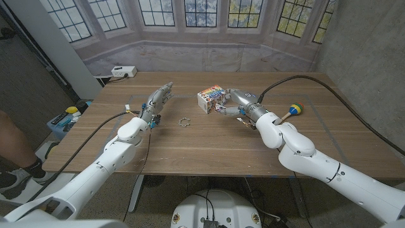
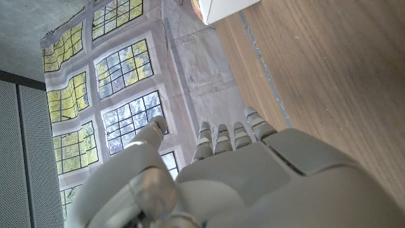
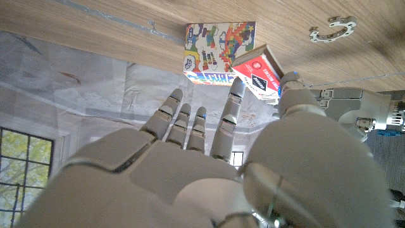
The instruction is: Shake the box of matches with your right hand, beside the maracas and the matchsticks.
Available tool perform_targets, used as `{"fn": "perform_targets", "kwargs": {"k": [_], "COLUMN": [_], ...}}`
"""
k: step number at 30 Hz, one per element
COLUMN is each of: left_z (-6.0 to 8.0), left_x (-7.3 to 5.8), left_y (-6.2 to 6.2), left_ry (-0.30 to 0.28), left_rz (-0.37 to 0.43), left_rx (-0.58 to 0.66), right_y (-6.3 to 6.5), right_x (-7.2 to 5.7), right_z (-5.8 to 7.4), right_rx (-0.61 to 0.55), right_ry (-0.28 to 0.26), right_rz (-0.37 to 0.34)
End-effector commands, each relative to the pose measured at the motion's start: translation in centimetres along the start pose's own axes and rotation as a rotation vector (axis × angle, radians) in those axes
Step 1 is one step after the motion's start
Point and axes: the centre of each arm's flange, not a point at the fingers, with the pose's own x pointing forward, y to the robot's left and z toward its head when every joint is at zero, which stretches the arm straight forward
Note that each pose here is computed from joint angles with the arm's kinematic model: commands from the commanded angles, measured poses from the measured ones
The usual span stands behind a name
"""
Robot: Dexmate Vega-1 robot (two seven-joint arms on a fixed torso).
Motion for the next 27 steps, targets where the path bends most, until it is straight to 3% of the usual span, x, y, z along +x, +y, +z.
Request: {"fn": "perform_targets", "kwargs": {"k": [1, 14, 27], "left_z": [-0.1, 0.0, 0.1], "left_x": [-0.3, -1.4, -1.1], "left_y": [0.1, -0.5, -1.1], "left_ry": [-0.004, -0.012, -0.027], "left_rz": [0.002, 0.01, -0.012], "left_rx": [0.003, 0.003, -0.001], "right_y": [0.3, 0.3, -0.3], "right_x": [-1.2, -1.6, -2.1], "right_z": [0.6, 0.3, 0.6], "right_rx": [0.014, 0.012, 0.011], "right_ry": [0.001, -0.009, -0.006], "right_rz": [0.021, 0.04, 0.066]}}
